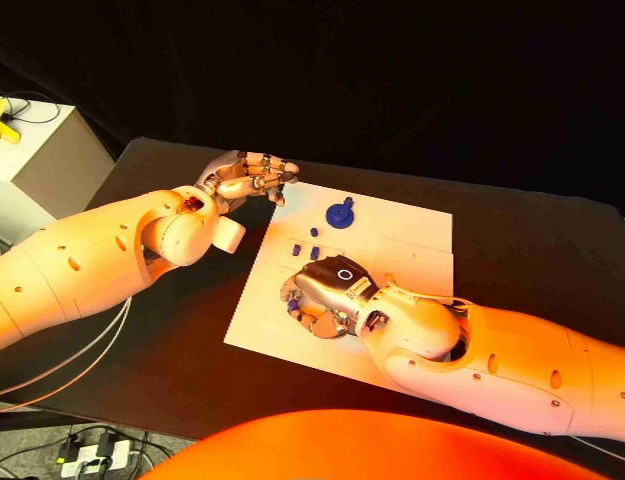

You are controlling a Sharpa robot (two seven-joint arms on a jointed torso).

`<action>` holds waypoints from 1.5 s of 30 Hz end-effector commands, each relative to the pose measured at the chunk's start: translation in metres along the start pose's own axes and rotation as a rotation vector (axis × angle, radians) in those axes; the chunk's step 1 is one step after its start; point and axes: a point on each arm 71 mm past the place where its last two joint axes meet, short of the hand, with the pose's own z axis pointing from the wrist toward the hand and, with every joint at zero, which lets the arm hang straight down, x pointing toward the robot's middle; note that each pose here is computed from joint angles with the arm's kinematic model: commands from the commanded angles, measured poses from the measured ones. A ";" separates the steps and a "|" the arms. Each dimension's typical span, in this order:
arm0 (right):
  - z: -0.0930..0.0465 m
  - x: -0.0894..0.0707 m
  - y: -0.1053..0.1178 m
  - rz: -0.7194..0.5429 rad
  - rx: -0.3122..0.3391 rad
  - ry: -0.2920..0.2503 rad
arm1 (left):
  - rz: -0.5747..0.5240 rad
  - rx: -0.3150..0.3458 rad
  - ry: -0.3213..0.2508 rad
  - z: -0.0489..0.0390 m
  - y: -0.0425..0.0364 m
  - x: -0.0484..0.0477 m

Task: Assemble the parts on the task board

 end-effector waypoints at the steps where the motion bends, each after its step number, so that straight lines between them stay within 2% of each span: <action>1: 0.000 0.001 0.003 0.003 -0.029 -0.011 | -0.007 0.004 0.019 0.0003 -0.0010 0.0024; 9: -0.002 0.001 0.000 0.002 -0.032 -0.013 | -0.006 0.003 0.018 0.0000 -0.0009 0.0017; 20: -0.005 -0.001 -0.004 0.010 -0.022 -0.043 | -0.005 0.002 0.017 -0.0001 -0.0007 0.0012; 24: -0.012 -0.005 -0.008 0.043 -0.009 -0.080 | -0.006 0.002 0.018 0.0000 -0.0007 0.0014; 28: -0.026 -0.015 -0.021 0.137 0.034 -0.124 | -0.005 0.002 0.017 -0.0004 -0.0007 0.0006; 31: -0.041 -0.031 -0.044 0.276 0.113 -0.145 | -0.004 0.002 0.015 -0.0009 -0.0007 -0.0003; 35: -0.066 -0.052 -0.080 0.443 0.240 -0.138 | -0.002 0.001 0.011 -0.0024 0.0001 -0.0019; 39: -0.095 -0.069 -0.111 0.564 0.367 -0.112 | -0.003 -0.006 0.006 -0.0056 0.0033 -0.0031; 45: -0.134 -0.076 -0.134 0.642 0.518 -0.033 | -0.008 -0.017 0.006 -0.0094 0.0095 -0.0018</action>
